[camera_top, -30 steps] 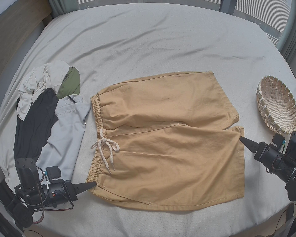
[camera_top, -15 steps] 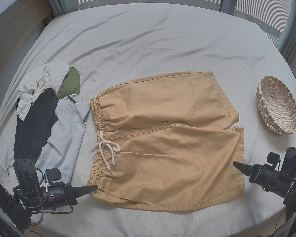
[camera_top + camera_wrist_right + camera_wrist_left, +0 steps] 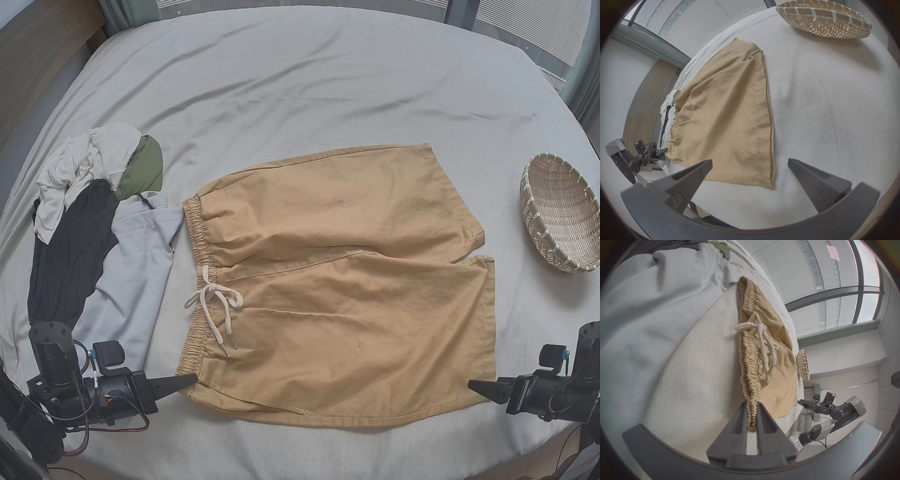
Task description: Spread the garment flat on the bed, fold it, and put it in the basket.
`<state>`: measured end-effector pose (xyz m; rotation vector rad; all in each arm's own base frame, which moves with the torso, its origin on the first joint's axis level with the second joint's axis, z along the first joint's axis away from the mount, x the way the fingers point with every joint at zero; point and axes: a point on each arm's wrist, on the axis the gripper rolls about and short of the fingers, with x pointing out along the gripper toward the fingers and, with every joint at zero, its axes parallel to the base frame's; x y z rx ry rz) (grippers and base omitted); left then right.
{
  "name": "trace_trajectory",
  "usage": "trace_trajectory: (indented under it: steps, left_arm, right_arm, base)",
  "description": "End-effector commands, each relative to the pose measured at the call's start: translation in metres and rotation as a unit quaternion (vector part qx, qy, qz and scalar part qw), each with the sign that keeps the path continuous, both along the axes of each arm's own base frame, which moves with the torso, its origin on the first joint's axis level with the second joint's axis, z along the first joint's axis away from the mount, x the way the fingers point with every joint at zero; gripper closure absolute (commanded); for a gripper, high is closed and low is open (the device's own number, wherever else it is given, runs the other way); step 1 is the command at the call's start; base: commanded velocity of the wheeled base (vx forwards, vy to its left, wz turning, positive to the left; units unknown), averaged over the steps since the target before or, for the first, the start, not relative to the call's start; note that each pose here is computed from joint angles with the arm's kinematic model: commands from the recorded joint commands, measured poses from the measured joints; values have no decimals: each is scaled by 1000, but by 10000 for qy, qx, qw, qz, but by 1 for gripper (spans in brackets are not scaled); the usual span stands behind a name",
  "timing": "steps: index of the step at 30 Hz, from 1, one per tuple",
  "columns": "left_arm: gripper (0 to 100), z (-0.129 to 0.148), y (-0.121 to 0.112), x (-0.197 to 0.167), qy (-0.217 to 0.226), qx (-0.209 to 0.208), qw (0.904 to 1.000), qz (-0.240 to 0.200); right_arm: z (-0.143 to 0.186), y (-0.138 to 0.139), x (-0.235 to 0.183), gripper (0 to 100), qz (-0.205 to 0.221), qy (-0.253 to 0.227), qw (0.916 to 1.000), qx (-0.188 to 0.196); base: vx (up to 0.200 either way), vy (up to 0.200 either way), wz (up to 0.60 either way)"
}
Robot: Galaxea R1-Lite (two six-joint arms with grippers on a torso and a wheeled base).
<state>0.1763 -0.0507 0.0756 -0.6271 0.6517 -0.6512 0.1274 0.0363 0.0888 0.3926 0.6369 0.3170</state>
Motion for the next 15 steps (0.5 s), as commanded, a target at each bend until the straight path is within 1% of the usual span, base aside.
trace_trajectory:
  steps: [1,3,8,15]
  left_arm:
    - [100,-2,0,-1,51,10,10000,-1]
    - [100,-2,0,-1,51,10,10000,-1]
    - [100,-1,0,-1,43,8,10000,-1]
    - [100,-1,0,-1,35,10,10000,13]
  right_arm:
    - [0,-1,-7,0,38,-50,10000,17]
    - [-2,-1,-7,0,49,37,10000,-11]
    - [-12,1,-1,0,63,423,9990,-91]
    - [-16,4,1,0,128,580,9981,-133]
  base:
    - [0,0,0]
    - [0,0,0]
    - [0,0,0]
    - [0,0,0]
